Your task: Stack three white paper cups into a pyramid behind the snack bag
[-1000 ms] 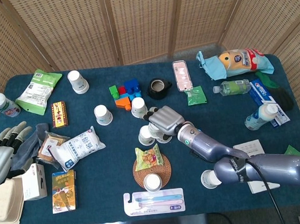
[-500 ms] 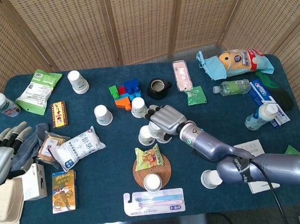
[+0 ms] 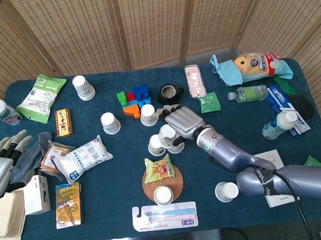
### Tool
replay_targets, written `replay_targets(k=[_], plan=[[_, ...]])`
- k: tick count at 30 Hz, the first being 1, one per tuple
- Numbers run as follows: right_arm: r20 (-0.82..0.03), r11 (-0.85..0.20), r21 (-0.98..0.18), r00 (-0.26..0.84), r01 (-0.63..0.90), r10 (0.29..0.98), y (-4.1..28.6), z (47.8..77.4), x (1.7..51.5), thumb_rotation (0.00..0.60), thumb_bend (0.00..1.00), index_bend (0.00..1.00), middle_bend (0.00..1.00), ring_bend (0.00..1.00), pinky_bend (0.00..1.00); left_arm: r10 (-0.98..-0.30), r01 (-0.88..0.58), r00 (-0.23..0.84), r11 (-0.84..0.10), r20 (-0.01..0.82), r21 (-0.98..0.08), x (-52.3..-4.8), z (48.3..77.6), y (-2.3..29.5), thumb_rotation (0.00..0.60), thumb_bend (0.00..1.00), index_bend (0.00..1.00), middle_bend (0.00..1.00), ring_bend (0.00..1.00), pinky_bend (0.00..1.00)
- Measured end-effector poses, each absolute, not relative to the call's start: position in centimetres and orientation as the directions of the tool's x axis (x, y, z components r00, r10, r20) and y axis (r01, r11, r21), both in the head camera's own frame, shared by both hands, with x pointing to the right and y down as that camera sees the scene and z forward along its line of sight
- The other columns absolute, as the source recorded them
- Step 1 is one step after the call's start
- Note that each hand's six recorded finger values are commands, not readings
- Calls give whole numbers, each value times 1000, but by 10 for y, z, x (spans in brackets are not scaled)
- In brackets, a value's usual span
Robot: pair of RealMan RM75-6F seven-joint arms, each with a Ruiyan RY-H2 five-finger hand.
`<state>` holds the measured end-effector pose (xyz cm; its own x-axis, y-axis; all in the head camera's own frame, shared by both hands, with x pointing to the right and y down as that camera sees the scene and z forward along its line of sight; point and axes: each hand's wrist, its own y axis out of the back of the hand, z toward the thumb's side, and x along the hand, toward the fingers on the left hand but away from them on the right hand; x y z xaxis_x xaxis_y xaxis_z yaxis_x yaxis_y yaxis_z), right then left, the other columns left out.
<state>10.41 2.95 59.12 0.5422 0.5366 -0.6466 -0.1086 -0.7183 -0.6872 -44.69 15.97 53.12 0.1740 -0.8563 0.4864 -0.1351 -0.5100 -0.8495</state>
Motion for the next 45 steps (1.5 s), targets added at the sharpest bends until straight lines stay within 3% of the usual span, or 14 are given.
replay_targets(k=[3,6,16,25,37,45], plan=[[-631,-706,-705,520,-72,576,21,587,114,558,572,0,85,32,137,-860,-139,166,-504,482,-852,-449,529,159,600,427,0,0,0,0],[-614,-688,-725,476,-25,630,9,584,133,597,593,20,93,32,143,-861,-139,160,-503,482,-853,-451,528,160,600,428,0,0,0,0],[-582,-631,-773,325,64,746,-20,583,203,600,597,117,114,54,196,-869,-138,142,-492,475,-859,-454,524,157,600,428,0,0,0,0],[-535,-558,-827,207,73,819,-24,584,277,600,584,160,128,55,216,-877,-144,103,-480,469,-865,-462,519,157,600,428,0,0,0,0],[-446,-451,-890,79,68,892,15,582,375,600,580,177,140,54,192,-887,-168,78,-461,455,-871,-469,513,166,600,427,0,0,0,0],[-446,-447,-894,24,37,895,56,577,414,600,579,180,142,36,149,-887,-181,66,-461,457,-869,-469,518,180,600,428,0,0,0,0]])
